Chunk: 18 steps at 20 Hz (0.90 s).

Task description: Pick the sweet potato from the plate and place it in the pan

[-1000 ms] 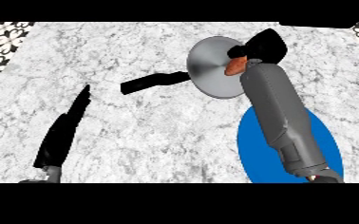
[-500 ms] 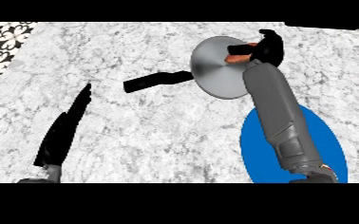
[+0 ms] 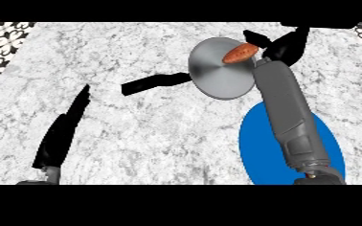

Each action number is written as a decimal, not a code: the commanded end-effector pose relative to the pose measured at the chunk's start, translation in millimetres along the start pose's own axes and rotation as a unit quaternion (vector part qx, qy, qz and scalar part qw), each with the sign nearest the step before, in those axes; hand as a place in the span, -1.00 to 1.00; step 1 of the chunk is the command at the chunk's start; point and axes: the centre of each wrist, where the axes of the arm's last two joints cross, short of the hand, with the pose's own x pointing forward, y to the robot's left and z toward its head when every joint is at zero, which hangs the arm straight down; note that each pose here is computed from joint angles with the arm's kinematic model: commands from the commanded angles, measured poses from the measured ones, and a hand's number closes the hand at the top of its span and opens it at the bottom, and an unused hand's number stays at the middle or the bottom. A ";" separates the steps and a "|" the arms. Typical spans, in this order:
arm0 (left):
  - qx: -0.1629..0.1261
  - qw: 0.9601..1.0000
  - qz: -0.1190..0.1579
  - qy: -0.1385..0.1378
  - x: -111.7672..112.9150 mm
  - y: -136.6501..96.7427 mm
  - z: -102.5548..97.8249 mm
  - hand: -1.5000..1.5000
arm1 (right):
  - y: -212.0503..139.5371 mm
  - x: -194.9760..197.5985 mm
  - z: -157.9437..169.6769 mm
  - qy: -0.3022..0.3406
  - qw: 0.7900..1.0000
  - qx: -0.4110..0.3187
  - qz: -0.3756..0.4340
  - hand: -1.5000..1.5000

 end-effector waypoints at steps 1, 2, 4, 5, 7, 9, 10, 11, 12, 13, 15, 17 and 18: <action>0.011 1.000 0.003 0.007 -6.1 3.7 -3.5 0.00 | -0.3 0.6 -1.1 0.030 0.993 -0.094 -0.068 -1.00; 0.018 1.000 0.001 0.010 -5.1 9.3 -4.1 0.00 | 0.3 -18.4 0.5 0.030 0.992 -0.108 -0.059 -1.00; 0.015 1.000 0.002 0.018 -6.1 6.9 3.7 0.00 | -12.5 -33.9 -8.5 0.032 0.989 -0.127 -0.072 -1.00; 0.014 1.000 0.005 0.025 -19.5 5.1 1.8 0.00 | -13.5 -42.5 -7.8 0.035 0.988 -0.136 -0.072 -1.00; 0.019 0.999 0.003 0.030 -21.6 4.3 15.9 0.00 | -22.8 -62.0 -4.0 0.020 0.988 -0.137 -0.075 -1.00; 0.025 0.999 0.001 0.031 -19.2 0.5 15.2 0.00 | -34.3 -71.8 -2.5 0.001 0.990 -0.125 -0.068 -1.00; 0.037 0.999 -0.005 0.028 -23.3 14.3 8.3 0.00 | -42.5 -73.8 -5.4 -0.006 0.990 -0.127 -0.067 -1.00; 0.031 0.999 0.005 0.029 -17.3 7.7 13.3 0.00 | -47.1 -91.9 4.8 -0.007 0.991 -0.117 -0.058 -1.00; 0.024 0.999 0.006 0.033 -17.6 3.1 12.8 0.00 | -53.6 -100.9 9.7 -0.007 0.993 -0.109 -0.053 -1.00; 0.038 0.998 0.008 0.046 -20.5 14.2 9.5 0.00 | -65.7 -107.4 5.3 -0.018 0.991 -0.122 -0.051 -1.00; 0.037 0.998 0.006 0.042 -24.5 8.8 16.0 0.00 | -85.5 -115.2 6.1 -0.017 0.991 -0.125 -0.050 -1.00; 0.037 0.999 0.007 0.030 -19.0 5.3 12.1 0.00 | -101.3 -124.8 20.4 -0.021 0.992 -0.113 -0.053 -1.00; 0.052 0.998 0.004 0.046 -28.8 12.7 19.2 0.00 | -113.1 -134.7 22.5 -0.019 0.992 -0.118 -0.047 -1.00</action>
